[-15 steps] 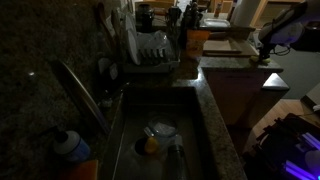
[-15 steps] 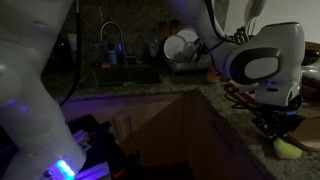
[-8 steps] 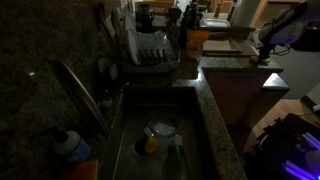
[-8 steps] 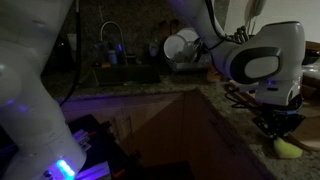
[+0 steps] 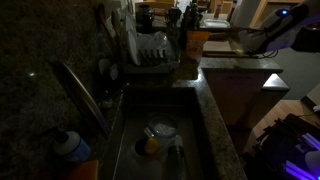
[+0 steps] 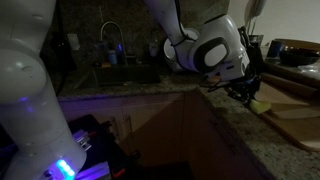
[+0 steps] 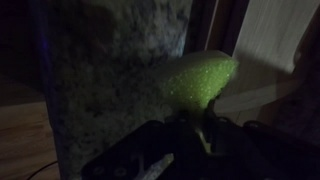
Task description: Move the yellow sponge to the right side of the counter, scrub the countertop with the sponge
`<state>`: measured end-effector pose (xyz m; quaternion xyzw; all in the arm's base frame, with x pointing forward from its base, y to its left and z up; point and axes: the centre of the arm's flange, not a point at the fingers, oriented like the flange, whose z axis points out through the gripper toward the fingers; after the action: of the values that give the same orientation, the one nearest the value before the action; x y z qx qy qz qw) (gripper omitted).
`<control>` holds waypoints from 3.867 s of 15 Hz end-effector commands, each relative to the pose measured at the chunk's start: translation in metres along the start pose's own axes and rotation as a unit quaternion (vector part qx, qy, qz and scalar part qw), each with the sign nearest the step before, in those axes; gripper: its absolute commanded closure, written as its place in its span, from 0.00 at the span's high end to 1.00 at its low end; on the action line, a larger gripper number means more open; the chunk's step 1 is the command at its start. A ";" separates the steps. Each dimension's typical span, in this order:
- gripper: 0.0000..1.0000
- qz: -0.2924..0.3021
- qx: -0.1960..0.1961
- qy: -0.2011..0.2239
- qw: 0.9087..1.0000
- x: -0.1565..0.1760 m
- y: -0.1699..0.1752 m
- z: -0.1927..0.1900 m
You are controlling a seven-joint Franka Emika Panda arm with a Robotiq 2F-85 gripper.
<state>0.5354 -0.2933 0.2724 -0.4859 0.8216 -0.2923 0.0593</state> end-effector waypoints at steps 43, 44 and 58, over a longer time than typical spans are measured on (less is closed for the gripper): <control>0.04 -0.041 -0.194 -0.148 0.969 0.003 0.012 0.070; 0.04 -0.061 -0.196 -0.158 0.966 -0.012 0.013 0.070; 0.04 -0.354 -0.152 -0.167 0.908 -0.129 0.034 0.039</control>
<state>0.5872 -0.2315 0.2358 -0.7525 0.6478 -0.1155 0.0259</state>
